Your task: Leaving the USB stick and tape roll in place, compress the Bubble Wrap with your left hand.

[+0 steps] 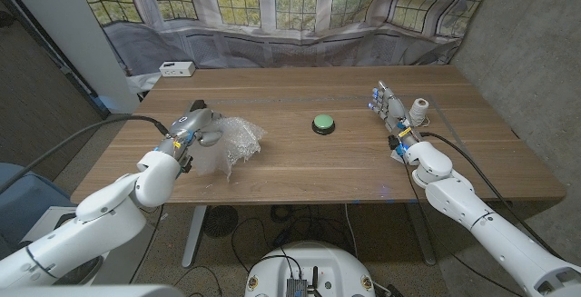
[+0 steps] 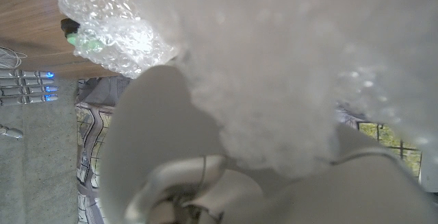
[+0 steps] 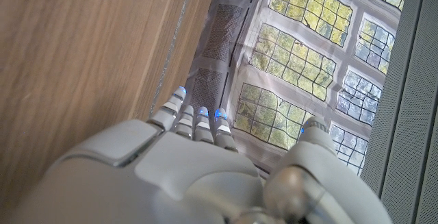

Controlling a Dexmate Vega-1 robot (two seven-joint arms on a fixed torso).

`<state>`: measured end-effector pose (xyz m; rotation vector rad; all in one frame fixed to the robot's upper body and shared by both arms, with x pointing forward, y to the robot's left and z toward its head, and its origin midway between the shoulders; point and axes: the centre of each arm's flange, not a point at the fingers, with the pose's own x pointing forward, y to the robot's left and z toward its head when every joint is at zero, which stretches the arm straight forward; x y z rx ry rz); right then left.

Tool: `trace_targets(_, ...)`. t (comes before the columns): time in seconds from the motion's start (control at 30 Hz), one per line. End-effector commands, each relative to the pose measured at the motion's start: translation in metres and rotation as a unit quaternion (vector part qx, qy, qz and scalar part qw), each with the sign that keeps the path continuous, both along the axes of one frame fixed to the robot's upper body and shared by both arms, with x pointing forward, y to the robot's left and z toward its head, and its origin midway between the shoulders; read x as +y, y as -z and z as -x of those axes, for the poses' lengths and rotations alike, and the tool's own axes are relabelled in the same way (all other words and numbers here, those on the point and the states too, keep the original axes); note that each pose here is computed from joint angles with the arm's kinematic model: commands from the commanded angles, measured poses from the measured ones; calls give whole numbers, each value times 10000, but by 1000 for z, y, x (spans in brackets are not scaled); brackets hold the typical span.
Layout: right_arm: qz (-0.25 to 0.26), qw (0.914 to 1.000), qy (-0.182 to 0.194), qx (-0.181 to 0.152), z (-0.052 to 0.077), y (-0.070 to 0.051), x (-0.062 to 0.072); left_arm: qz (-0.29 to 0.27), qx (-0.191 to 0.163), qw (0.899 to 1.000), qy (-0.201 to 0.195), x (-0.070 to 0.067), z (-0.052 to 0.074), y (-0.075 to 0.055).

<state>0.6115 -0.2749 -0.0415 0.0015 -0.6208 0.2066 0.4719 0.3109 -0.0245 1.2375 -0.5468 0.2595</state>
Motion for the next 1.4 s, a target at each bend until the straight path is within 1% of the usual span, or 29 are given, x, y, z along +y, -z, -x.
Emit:
trace_targets(0.03,9,10000,4,59,0,4,0,-293,14,9992,-289,-5,-5,10)
trace_targets(0.17,-16,10000,23,83,-1,5,0,-387,-4,9984,-418,-6,-7,15)
trace_targets(0.37,41,10000,13,71,-1,4,2,-283,-44,9989,-379,-4,-11,24)
trace_targets(0.53,73,9999,5,69,-2,3,2,-160,-81,9993,-339,-1,-16,33)
trace_targets(0.77,78,9999,19,82,-1,6,1,-88,80,9993,-363,1,-25,43)
trace_targets(0.97,50,9999,18,110,0,7,0,-77,24,9989,-463,1,-28,50)
trace_targets(1.07,67,9999,10,109,0,8,0,-32,50,9988,-479,2,-30,54)
trace_targets(1.4,49,9999,9,144,1,10,-2,7,78,9986,-520,1,-33,59)
